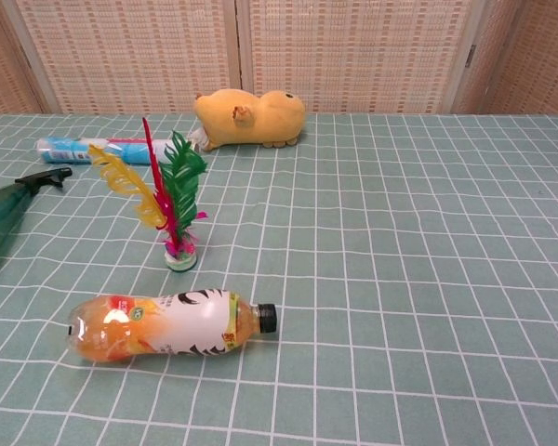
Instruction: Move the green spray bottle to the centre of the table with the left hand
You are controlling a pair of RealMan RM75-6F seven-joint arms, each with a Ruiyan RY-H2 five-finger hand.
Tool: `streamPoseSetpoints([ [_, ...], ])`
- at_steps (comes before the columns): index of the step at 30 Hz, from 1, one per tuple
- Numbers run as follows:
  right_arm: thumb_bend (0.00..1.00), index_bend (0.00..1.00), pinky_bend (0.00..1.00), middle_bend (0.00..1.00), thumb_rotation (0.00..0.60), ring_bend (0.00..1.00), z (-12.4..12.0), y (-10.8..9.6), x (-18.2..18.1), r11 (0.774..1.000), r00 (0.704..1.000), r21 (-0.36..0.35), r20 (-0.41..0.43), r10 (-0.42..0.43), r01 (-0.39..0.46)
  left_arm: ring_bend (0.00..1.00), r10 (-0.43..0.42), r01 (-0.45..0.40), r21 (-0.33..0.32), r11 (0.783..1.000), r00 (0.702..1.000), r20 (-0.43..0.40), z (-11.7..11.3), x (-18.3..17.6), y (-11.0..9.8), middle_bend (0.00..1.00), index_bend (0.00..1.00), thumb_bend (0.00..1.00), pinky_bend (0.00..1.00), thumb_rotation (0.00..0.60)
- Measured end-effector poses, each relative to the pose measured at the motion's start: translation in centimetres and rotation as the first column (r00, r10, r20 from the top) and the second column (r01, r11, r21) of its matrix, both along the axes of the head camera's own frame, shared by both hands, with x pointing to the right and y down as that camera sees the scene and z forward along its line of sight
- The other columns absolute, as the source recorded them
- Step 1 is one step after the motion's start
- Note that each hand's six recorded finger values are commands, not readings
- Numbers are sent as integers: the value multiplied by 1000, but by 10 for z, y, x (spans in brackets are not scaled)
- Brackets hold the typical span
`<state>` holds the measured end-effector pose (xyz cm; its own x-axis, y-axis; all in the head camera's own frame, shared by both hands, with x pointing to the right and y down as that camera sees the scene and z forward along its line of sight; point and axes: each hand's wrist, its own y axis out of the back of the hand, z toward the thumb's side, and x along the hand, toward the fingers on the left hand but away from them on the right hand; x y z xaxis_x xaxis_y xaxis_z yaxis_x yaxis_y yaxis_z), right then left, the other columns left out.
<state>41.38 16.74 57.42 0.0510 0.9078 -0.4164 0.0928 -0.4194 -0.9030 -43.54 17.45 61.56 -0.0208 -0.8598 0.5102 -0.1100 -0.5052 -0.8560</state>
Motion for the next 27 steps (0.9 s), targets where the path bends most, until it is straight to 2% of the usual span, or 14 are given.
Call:
streamPoseSetpoints([
  [7, 0, 39, 0, 0, 600, 0, 0, 0, -2, 1000, 1000, -1, 2, -6, 6, 205, -1, 1, -4, 1000, 1000, 0, 1, 0, -2, 297, 225, 252, 287, 600],
  [15, 0, 40, 0, 0, 600, 0, 0, 1, -1, 1000, 1000, -9, 3, -4, 4, 250, -21, 21, 22, 1000, 1000, -16, -5, 21, -24, 306, 269, 252, 311, 600],
  [22, 0, 36, 0, 0, 600, 0, 0, 2, 0, 1000, 1000, -20, 4, -5, 5, 269, -112, 112, 6, 994, 993, 21, -9, 45, -59, 326, 265, 252, 307, 600],
  [27, 0, 34, 0, 0, 600, 0, 1, 2, 1, 1000, 1000, -31, 7, 3, -2, 271, -222, 228, -45, 973, 969, 105, -5, 57, -83, 328, 251, 252, 282, 600],
])
